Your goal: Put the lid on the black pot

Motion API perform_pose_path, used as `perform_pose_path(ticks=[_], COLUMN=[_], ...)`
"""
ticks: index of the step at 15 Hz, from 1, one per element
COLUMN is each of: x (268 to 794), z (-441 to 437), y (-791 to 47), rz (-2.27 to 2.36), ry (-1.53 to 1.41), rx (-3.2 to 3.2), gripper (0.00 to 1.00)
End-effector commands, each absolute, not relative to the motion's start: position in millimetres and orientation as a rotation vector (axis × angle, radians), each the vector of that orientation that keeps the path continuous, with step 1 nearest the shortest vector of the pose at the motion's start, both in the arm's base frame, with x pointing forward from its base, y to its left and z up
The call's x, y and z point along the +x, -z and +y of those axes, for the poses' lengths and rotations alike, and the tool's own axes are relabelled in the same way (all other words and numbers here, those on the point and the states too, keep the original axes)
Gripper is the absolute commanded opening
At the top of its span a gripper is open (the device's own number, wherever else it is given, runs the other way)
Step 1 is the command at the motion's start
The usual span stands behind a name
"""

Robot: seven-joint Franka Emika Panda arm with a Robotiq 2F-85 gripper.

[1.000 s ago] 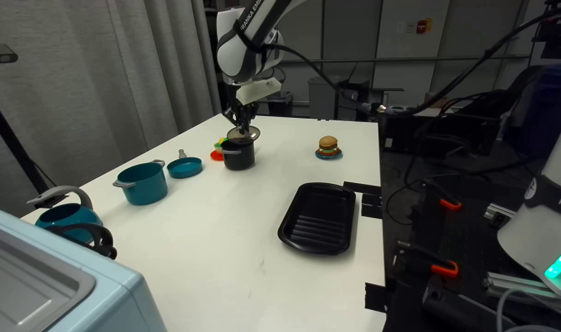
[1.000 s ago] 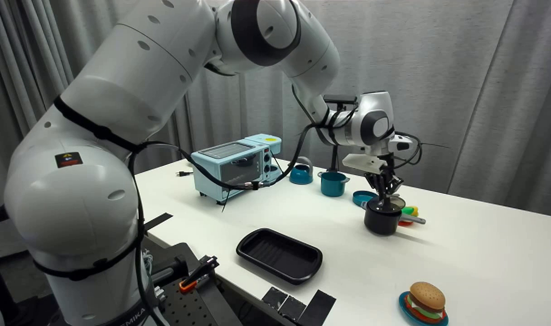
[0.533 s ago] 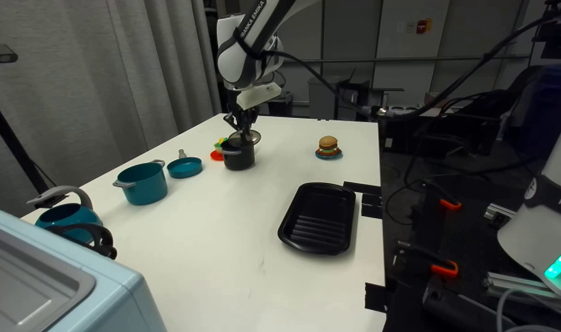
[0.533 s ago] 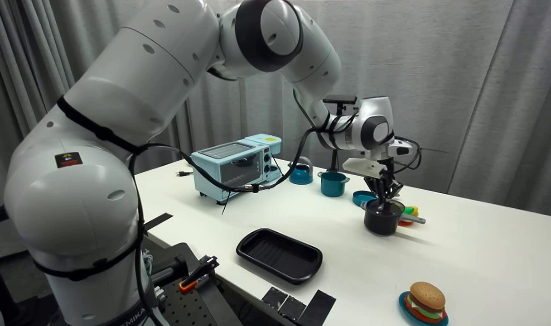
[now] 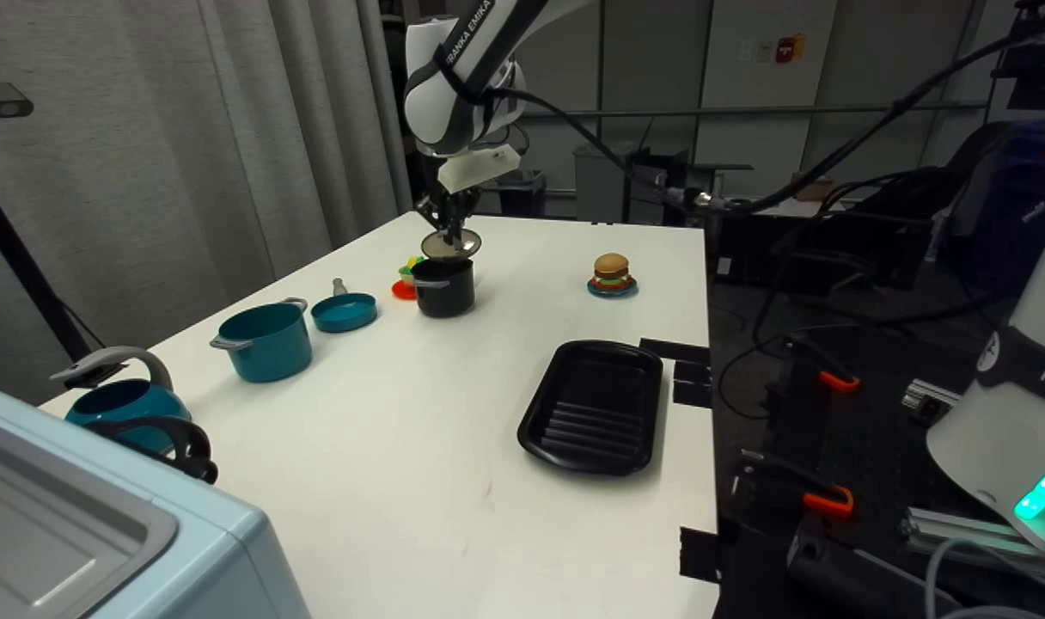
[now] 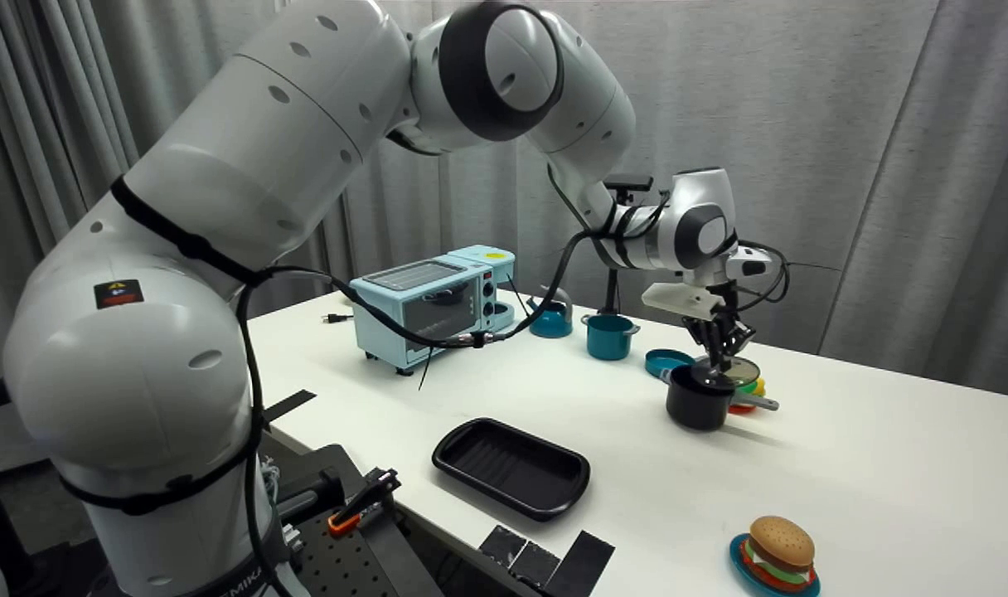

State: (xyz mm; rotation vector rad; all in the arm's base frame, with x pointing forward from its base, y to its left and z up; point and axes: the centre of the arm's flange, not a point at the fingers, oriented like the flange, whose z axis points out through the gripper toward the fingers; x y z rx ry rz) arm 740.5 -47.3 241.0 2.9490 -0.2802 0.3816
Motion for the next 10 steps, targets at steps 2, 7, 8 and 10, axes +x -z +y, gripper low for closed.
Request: perform_pose_path(ticks=[2,7,8,10], x=[766,771,771,772], z=[-28,3,2,-7], y=[-217,-188,-189,-196], rz=[-0.272,-0.232,-0.237,-0.235], ry=[-0.416,-0.392,-0.386,-0.391], rx=[2.967,2.995,2.996,2.997], gripper=[0.04,0.04,0.4,0.48])
